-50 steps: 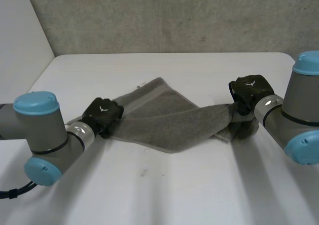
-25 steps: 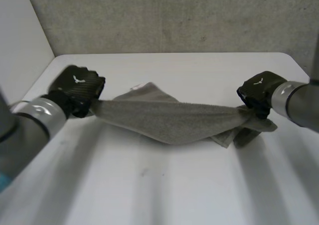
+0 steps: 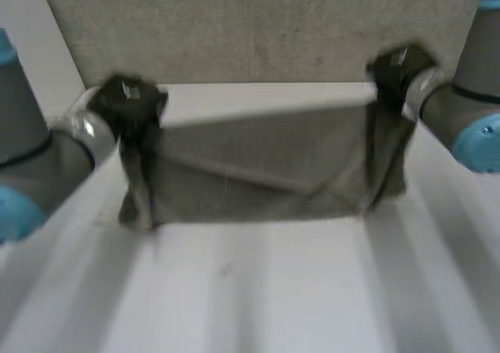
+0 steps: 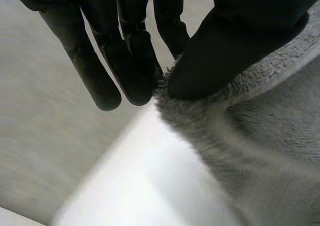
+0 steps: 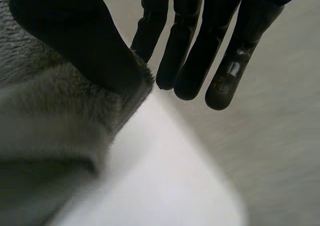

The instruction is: Fold the towel.

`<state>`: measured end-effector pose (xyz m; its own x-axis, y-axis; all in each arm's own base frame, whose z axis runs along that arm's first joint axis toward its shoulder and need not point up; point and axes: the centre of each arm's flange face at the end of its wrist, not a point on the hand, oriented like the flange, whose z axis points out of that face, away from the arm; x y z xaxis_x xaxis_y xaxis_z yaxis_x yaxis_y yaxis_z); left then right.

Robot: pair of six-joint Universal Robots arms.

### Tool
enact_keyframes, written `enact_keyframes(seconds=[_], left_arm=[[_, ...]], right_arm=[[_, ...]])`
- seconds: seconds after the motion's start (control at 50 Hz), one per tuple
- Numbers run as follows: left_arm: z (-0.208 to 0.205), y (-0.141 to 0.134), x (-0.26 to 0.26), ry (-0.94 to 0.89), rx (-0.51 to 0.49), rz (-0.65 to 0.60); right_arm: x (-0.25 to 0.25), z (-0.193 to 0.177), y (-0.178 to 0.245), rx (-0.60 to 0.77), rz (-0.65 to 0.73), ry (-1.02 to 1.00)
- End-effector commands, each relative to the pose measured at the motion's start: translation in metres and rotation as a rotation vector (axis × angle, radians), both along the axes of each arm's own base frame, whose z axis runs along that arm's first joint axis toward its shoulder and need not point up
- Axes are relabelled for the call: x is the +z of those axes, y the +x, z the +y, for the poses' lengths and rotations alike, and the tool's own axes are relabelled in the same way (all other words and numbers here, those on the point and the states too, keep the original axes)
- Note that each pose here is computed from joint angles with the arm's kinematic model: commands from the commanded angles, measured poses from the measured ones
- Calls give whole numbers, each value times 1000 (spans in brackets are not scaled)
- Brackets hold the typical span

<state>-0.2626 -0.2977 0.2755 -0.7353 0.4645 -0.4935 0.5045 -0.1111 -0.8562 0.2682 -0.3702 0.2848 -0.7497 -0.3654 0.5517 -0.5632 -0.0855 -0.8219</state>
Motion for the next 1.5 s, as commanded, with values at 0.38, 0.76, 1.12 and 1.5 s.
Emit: enact_keyframes(seconds=[0.38, 0.76, 1.12, 1.5], left_arm=[[4, 11, 41, -192, 70, 253], [29, -4, -63, 94, 30, 125], [24, -4, -85, 148, 40, 100], [27, -3, -92, 168, 43, 91]], right_arm=[[31, 43, -18, 31, 13, 80], [-86, 6, -3, 30, 78, 272], [-70, 92, -25, 61, -2, 279], [-149, 128, -19, 101, -97, 353]])
